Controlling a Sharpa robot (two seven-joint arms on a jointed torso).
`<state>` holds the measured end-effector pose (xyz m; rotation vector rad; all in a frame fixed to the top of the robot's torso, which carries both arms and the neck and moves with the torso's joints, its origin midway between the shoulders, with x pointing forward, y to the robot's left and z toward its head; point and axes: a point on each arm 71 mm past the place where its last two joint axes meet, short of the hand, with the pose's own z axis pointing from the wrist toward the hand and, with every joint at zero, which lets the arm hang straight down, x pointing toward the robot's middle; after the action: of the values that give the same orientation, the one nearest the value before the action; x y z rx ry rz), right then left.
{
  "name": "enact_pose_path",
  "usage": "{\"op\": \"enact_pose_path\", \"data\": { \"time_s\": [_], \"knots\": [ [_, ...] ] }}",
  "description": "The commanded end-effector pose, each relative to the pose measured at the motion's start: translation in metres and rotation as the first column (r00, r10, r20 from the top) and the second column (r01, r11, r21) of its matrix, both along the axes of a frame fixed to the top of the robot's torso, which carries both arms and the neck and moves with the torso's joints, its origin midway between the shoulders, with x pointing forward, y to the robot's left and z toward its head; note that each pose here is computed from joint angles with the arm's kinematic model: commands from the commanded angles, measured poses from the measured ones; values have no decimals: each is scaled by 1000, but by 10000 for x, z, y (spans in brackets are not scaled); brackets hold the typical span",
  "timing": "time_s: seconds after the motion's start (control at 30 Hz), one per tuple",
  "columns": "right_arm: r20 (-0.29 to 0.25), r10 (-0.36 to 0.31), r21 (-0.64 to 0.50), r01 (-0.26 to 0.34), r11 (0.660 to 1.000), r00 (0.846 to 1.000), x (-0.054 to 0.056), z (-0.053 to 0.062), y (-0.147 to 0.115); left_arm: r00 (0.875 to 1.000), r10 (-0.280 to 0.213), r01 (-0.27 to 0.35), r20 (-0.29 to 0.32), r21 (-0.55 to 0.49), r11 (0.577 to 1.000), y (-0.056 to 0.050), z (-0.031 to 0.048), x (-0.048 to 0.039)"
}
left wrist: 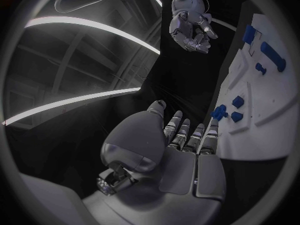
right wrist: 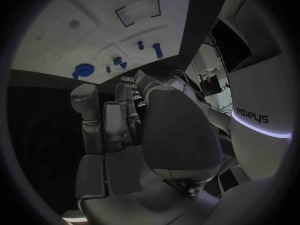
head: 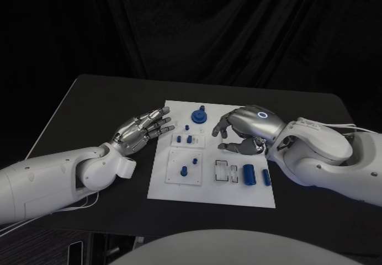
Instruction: Assemble the parts on the task board
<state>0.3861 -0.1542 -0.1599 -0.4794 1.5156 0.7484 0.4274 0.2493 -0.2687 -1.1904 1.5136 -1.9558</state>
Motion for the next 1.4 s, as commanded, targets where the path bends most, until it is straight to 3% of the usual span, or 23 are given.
{"op": "enact_pose_path", "data": {
  "time_s": [0.03, 0.13, 0.27, 0.33, 0.53, 0.63, 0.73, 0.83, 1.0, 1.4],
  "knots": [
    [-70, -92, 57, 96, 994, 993, 28, 10, -170, 990, 88, -84, 114, -36, 996, 35, 97, -14],
    [-143, -179, 22, 184, 983, 973, 54, -65, -368, 983, 96, -94, 159, -18, 995, 38, 124, -31],
    [-246, -290, -8, 297, 955, 925, 41, -196, -617, 973, 93, -98, 213, 11, 995, 22, 140, -32],
    [-294, -351, -36, 357, 934, 889, 19, -280, -741, 963, 92, -106, 255, 39, 994, 19, 149, -30],
    [-380, -498, -166, 472, 866, 780, -63, -507, -966, 912, 76, -151, 403, 158, 976, 34, 177, -35],
    [-398, -547, -224, 500, 836, 736, -103, -589, -1026, 900, 67, -160, 431, 182, 970, 37, 179, -34],
    [-409, -578, -259, 517, 816, 706, -140, -654, -1058, 894, 61, -164, 444, 196, 967, 37, 178, -32],
    [-404, -590, -273, 523, 807, 699, -161, -699, -1058, 892, 58, -165, 449, 203, 965, 40, 177, -31],
    [-382, -594, -287, 520, 804, 708, -191, -759, -1018, 894, 49, -155, 446, 205, 966, 43, 174, -34],
    [-387, -565, -277, 493, 825, 728, -235, -857, -864, 905, 35, -137, 425, 212, 968, 76, 167, -53]
  ]
}}
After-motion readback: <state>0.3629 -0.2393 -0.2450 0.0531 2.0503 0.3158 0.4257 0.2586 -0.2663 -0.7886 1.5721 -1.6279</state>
